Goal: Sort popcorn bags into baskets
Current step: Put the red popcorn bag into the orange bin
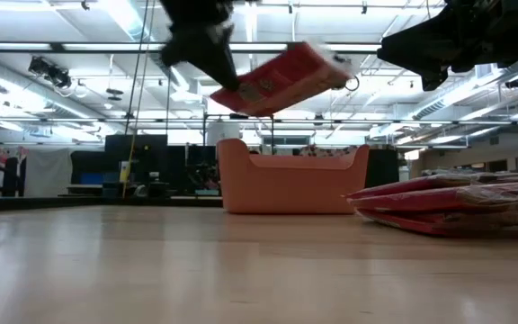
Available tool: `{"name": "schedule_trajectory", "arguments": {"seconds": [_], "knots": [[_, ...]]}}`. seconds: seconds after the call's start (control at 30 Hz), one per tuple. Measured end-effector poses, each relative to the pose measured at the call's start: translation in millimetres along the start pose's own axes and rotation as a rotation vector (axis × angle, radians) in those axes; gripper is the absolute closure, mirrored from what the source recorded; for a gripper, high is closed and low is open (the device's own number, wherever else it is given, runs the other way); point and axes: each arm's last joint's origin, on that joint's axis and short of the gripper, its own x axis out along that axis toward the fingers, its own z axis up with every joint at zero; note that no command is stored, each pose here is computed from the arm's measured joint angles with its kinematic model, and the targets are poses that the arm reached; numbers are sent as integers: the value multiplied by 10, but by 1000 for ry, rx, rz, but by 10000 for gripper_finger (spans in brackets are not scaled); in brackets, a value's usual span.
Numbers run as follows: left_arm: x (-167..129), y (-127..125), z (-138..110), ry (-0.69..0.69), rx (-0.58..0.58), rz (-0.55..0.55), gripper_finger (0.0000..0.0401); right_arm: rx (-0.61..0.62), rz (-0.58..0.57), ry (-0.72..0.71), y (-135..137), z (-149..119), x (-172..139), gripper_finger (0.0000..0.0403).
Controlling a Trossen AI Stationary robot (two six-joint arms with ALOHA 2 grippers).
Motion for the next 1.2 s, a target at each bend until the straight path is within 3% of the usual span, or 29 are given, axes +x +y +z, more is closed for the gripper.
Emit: {"name": "schedule_trajectory", "arguments": {"seconds": [0.13, 0.33, 0.5, 0.67, 0.8, 0.93, 1.07, 1.2], "knots": [[294, 285, -50, 79, -83, 24, 400, 0, 0, -1, 0, 1, 0, 288], [860, 619, -152, 170, -284, -65, 398, 0, 0, -6, 0, 7, 0, 288], [1212, 718, -202, 192, -361, -66, 397, -4, 0, -5, 1, 6, 0, 288], [1382, 726, -233, 195, -413, -158, 380, -8, 0, 0, 1, 0, 0, 288], [1340, 675, -179, 159, -354, -174, 329, 1, -10, 30, -3, -33, -1, 288], [1152, 547, -33, 64, -209, -200, 280, 1, -122, 122, 49, 7, 41, 288], [950, 320, 85, -22, 26, -231, 256, -4, -216, 379, 140, 168, 134, 290], [783, 150, 200, -120, 98, -255, 244, 12, -305, 637, 136, 235, 146, 291]]}}
